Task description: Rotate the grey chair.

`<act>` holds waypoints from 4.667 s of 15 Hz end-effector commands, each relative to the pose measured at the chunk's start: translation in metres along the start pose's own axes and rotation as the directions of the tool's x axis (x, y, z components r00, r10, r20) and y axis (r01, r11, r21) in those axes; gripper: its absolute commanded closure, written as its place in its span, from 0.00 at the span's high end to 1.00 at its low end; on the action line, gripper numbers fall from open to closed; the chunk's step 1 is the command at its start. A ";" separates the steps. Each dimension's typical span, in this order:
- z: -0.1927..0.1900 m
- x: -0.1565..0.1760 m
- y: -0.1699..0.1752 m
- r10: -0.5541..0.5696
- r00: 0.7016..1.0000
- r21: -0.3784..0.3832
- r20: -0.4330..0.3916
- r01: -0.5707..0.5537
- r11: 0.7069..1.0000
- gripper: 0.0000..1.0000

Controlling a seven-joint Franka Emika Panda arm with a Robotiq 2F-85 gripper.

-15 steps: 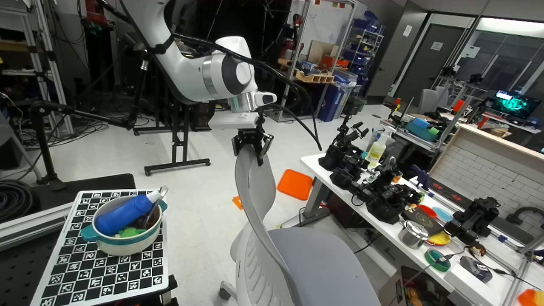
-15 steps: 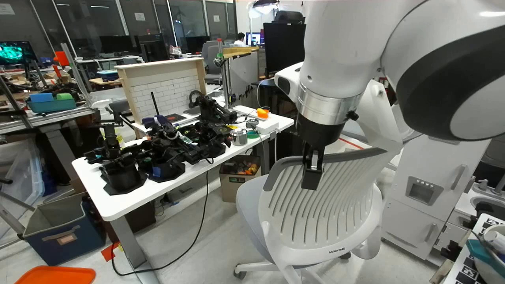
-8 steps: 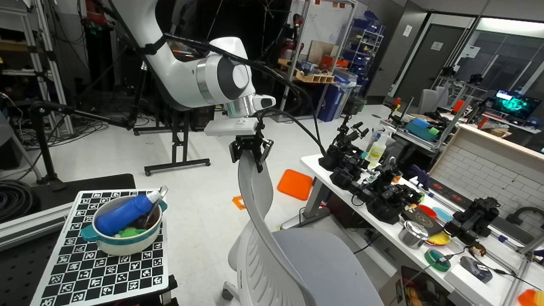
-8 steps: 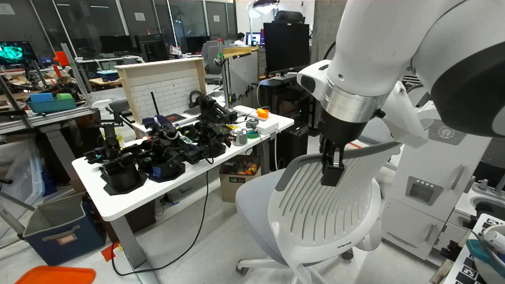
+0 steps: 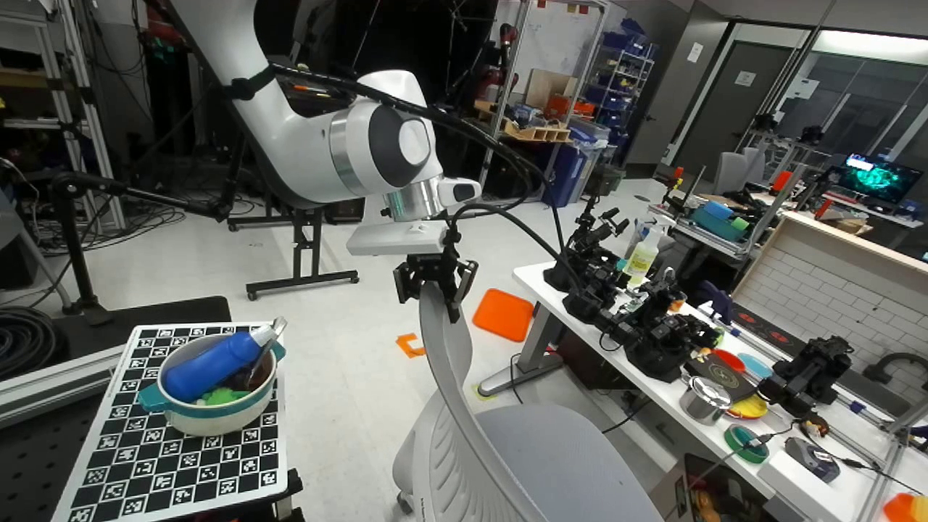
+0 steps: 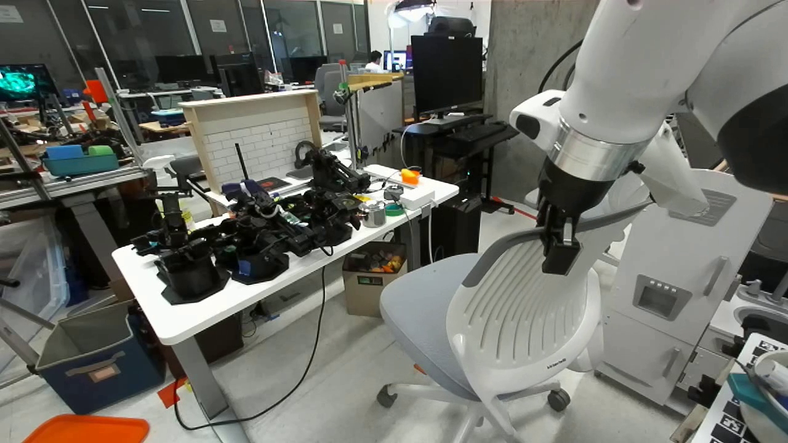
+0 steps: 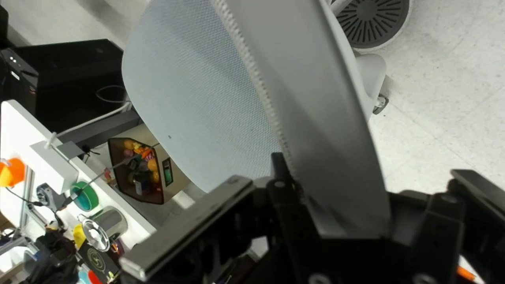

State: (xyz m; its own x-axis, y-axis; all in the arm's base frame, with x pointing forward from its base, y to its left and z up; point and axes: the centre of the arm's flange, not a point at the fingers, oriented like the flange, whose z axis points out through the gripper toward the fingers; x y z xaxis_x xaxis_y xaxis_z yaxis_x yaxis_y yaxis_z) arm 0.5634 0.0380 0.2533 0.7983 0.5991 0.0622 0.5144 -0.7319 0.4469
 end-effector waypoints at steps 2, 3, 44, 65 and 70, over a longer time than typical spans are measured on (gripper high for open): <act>-0.027 -0.049 0.028 0.141 0.989 -0.007 0.032 -0.141 0.990 0.64; -0.039 -0.061 0.036 0.172 0.984 -0.011 0.038 -0.172 0.985 0.70; -0.071 -0.210 0.180 0.876 0.410 -0.168 0.252 -0.873 0.457 1.00; 0.055 -0.210 0.209 0.912 0.207 -0.253 0.353 -0.917 0.307 1.00; 0.070 -0.217 0.227 0.921 0.165 -0.260 0.352 -0.928 0.266 1.00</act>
State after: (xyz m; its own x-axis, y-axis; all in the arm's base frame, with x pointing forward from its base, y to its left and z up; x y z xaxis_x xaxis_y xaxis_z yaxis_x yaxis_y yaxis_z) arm 0.5175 -0.2631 0.2854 0.7377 -0.6668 0.1059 -0.6620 -0.6834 0.3078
